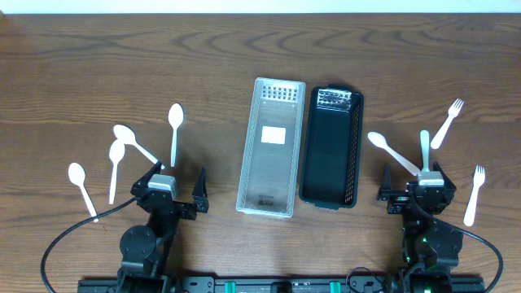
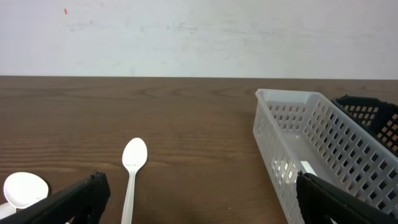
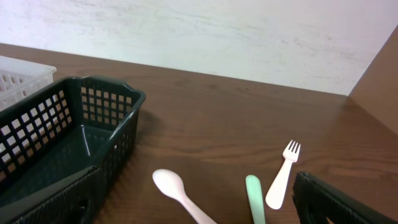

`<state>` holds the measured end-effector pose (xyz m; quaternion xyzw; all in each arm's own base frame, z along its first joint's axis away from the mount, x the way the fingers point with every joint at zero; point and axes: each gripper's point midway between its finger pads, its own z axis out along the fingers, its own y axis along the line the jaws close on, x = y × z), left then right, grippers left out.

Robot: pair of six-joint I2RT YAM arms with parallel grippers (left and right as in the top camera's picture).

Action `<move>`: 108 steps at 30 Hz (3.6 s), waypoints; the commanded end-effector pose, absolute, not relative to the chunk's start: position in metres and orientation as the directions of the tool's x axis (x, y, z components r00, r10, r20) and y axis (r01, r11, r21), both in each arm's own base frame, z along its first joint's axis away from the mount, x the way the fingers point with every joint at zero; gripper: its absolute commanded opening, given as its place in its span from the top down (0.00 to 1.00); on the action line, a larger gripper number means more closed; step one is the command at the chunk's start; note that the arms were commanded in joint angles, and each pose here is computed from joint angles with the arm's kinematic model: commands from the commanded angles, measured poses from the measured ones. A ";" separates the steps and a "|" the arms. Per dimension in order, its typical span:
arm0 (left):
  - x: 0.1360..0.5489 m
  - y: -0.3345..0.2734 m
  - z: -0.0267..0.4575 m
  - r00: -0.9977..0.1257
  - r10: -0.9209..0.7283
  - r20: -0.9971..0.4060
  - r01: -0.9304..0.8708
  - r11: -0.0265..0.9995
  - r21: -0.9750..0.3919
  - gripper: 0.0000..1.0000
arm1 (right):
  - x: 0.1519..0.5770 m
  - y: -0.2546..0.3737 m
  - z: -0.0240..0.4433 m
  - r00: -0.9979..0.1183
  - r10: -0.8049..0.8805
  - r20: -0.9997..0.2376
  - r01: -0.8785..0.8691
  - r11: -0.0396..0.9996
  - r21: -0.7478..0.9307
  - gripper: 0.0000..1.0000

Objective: Pack container

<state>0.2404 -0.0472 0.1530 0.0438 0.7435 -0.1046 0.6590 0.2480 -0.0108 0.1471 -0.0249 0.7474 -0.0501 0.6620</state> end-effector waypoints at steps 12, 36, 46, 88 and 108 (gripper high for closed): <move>0.240 -0.047 0.142 -0.207 -0.252 -0.945 0.157 0.945 -0.286 0.02 | 0.249 -0.005 0.154 -0.099 0.067 -0.993 0.018 0.998 0.066 0.01; 0.332 -0.014 0.238 -0.761 -0.150 -0.631 -0.151 0.987 -0.051 0.02 | 0.364 -0.025 0.245 -0.715 0.093 -0.693 0.082 0.995 0.048 0.01; 0.347 0.003 0.191 -0.838 -0.187 -0.513 -0.208 0.978 -0.015 0.02 | 0.383 -0.028 0.176 -0.834 0.130 -0.537 0.116 0.991 0.060 0.55; 0.357 0.002 0.121 -0.926 -0.182 -0.332 -0.206 0.978 0.038 0.11 | 0.407 0.108 0.061 -0.951 0.019 -0.310 -0.092 0.935 0.342 0.93; 0.357 0.002 0.121 -0.926 -0.182 -0.332 -0.206 0.978 0.038 0.10 | 0.320 0.098 0.044 -0.994 0.086 0.073 0.102 0.959 0.266 0.93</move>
